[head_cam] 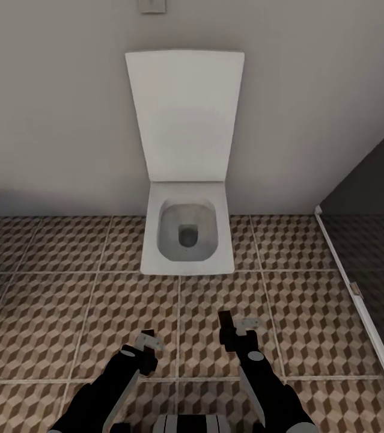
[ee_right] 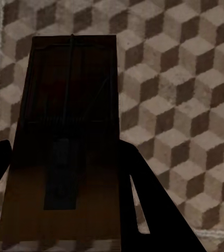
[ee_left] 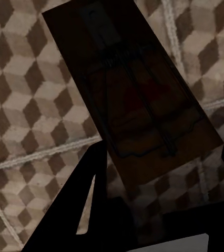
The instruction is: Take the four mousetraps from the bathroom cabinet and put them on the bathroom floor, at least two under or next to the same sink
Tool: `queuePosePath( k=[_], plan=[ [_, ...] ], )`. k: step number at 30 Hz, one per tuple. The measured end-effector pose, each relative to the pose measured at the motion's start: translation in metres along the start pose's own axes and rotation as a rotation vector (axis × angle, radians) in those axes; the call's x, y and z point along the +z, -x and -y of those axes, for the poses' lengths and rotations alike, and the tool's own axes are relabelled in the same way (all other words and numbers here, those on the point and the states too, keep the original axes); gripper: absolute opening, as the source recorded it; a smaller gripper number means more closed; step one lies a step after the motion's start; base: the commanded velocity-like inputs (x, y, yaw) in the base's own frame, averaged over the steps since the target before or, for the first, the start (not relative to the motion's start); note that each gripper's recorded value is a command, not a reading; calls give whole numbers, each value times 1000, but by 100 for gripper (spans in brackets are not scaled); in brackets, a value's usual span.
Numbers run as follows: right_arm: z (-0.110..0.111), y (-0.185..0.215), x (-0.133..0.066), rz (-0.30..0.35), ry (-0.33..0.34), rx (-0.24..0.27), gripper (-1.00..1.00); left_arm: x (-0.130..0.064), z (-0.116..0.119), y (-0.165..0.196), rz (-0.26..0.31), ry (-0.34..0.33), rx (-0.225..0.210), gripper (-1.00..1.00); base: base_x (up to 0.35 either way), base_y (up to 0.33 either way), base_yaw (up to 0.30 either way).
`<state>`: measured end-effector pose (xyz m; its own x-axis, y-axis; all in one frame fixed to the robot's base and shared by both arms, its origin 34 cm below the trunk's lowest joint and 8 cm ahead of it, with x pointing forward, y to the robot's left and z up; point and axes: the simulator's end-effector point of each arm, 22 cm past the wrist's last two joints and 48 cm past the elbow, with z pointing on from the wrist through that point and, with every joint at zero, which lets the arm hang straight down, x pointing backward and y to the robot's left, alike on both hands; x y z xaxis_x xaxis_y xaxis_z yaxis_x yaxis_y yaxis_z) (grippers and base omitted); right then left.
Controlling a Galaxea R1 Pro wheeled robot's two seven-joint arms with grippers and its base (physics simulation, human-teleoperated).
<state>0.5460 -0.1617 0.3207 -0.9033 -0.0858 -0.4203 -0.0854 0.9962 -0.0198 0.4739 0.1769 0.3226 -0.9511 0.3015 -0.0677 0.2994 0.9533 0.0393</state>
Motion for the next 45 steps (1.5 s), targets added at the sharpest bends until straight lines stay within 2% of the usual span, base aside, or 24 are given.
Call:
queuePosePath(
  k=[18, 45],
  plan=[
    [-2, 0, 0, -1, 3, -3, -100, 0, 2, 0, 0, -3, -1, -100, 57, 35, 0],
    [-2, -31, 47, 2, 1, -5, -100, 55, 7, -13, -1, -3, 0, -100, 0, 0, 0]
  ],
)
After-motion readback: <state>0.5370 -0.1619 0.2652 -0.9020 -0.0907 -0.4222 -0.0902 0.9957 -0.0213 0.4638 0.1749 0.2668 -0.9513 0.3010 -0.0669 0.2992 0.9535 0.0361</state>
